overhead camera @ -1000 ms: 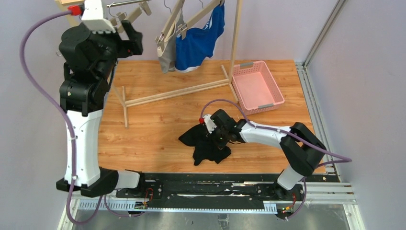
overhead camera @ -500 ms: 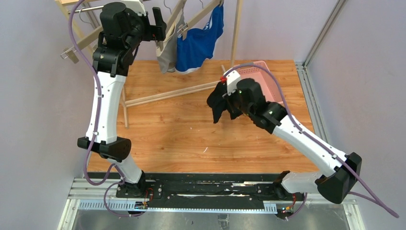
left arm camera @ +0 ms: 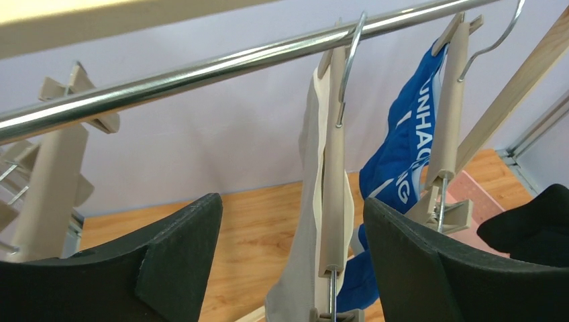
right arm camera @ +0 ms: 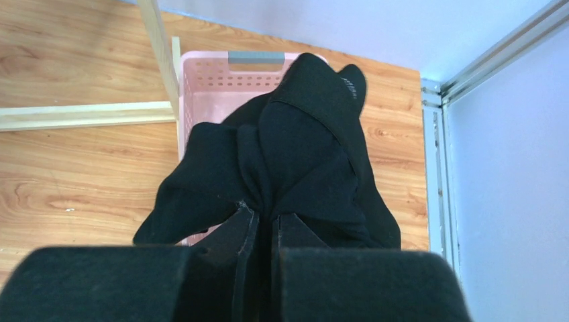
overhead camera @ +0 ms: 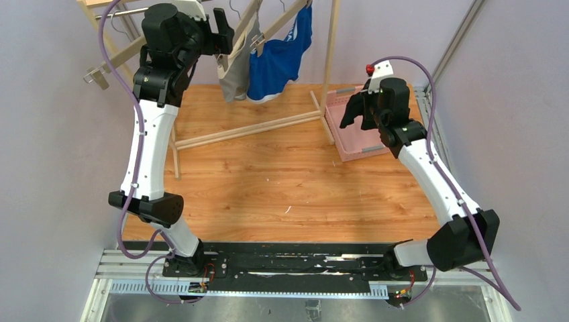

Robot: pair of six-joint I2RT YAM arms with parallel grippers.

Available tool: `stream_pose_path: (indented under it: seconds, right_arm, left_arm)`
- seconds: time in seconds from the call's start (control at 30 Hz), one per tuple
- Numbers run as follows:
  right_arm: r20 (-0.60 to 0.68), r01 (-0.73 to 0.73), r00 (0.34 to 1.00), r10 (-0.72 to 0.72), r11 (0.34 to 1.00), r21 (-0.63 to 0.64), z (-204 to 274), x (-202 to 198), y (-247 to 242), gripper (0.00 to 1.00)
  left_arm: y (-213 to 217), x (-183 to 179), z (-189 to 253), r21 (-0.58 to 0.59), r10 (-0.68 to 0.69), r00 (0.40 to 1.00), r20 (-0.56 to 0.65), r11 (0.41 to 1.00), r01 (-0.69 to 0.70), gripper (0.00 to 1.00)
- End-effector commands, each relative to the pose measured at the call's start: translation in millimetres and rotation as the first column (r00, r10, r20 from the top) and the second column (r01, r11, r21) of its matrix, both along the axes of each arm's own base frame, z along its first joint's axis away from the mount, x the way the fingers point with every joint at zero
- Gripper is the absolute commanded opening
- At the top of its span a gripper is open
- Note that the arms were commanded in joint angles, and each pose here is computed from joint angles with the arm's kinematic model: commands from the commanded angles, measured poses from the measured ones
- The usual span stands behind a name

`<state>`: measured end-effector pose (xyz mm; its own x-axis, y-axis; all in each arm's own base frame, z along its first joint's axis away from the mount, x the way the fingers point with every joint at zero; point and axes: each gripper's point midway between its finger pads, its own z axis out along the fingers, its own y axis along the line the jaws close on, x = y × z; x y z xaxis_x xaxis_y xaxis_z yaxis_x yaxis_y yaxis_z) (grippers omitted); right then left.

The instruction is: Remove the underwear clipped to the hanger

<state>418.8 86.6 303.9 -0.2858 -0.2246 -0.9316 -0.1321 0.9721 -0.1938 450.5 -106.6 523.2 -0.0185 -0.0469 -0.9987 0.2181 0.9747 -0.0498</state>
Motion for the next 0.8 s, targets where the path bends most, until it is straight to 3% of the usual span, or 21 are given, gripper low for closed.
stream_pose_path:
  seconds: [0.0, 0.3, 0.43, 0.47, 0.63, 0.77]
  right_arm:
    - [-0.002, -0.030, 1.000, 0.030, 0.998, 0.052, -6.3, 14.4, 4.7, 0.01]
    - [-0.168, -0.031, 0.985, 0.037, 0.999, 0.035, -88.8, 20.9, 3.9, 0.01]
    - [-0.211, -0.051, 0.975, 0.062, 0.997, 0.057, -108.4, 20.5, 9.4, 0.01]
    - [-0.217, -0.056, 0.974, 0.068, 0.996, 0.063, -110.9, 20.0, 11.1, 0.08]
    - [-0.240, -0.050, 0.968, 0.069, 0.995, 0.084, -119.7, 14.9, 12.4, 0.66]
    - [-0.234, -0.060, 0.969, 0.080, 0.994, 0.092, -119.3, 9.2, 13.1, 0.71]
  left_arm:
    - [-7.8, 9.6, -3.7, -0.003, -0.026, 1.000, 0.009, 1.000, 0.026, 0.83]
    - [-21.5, 26.5, -24.2, -0.018, -0.074, 0.997, -0.034, 0.997, 0.073, 0.73]
    - [-21.4, 27.2, -25.8, -0.014, -0.071, 0.997, -0.038, 0.997, 0.071, 0.57]
    - [-21.0, 26.7, -25.0, -0.013, -0.070, 0.997, -0.035, 0.997, 0.070, 0.49]
    - [-22.4, 27.4, -29.0, -0.006, -0.079, 0.996, -0.041, 0.997, 0.079, 0.26]
    - [-24.9, 28.4, -31.1, -0.013, -0.089, 0.995, -0.047, 0.996, 0.089, 0.13]
